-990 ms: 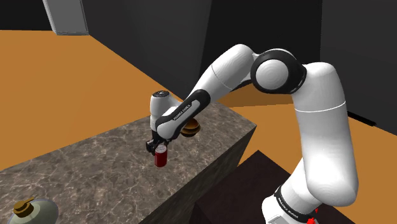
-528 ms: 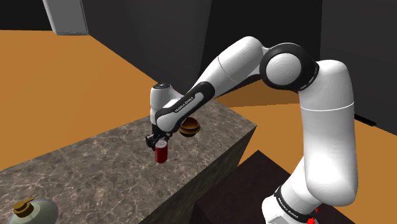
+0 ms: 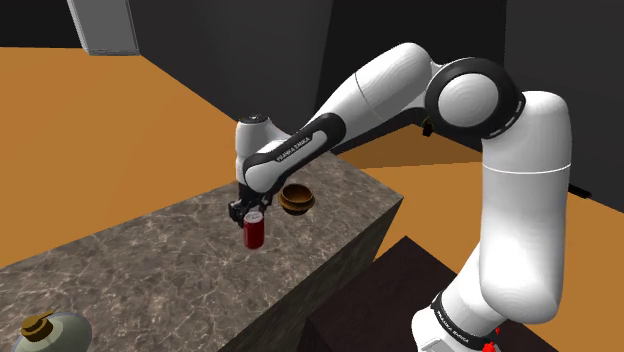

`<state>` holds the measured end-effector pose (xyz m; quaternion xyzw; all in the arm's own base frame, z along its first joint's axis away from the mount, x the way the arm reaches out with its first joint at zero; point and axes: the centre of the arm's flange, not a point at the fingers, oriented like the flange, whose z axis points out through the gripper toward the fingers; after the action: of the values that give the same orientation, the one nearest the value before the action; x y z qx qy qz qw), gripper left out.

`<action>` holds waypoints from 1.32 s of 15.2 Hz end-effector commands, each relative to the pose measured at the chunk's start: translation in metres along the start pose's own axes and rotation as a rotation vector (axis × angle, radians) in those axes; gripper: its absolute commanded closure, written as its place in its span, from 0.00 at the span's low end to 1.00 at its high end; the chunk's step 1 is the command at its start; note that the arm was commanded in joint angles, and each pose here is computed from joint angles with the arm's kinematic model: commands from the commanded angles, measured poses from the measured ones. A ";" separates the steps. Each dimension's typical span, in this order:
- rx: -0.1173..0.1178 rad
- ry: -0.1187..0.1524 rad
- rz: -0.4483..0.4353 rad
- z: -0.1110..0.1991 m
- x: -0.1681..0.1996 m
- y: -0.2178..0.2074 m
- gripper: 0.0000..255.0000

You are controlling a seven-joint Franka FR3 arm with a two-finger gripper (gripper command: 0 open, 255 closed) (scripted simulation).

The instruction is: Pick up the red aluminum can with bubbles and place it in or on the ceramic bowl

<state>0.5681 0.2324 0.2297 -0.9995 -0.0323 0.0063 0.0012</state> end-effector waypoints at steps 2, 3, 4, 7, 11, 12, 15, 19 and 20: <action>0.000 0.000 0.000 -0.016 -0.001 0.000 1.00; 0.000 0.000 0.000 -0.021 -0.001 0.000 1.00; 0.000 0.000 0.000 -0.027 -0.001 0.000 1.00; 0.000 0.000 0.000 -0.043 -0.001 0.000 1.00; 0.000 0.000 0.000 -0.064 -0.001 0.000 1.00; 0.000 0.000 0.000 -0.069 -0.001 0.000 1.00; 0.000 0.000 0.000 -0.073 0.008 0.025 1.00; 0.000 0.000 0.000 -0.079 0.025 0.074 1.00; 0.000 0.000 0.000 -0.081 0.030 0.086 1.00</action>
<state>0.5980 0.1624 0.3057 -0.9995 -0.0317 0.0062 0.0012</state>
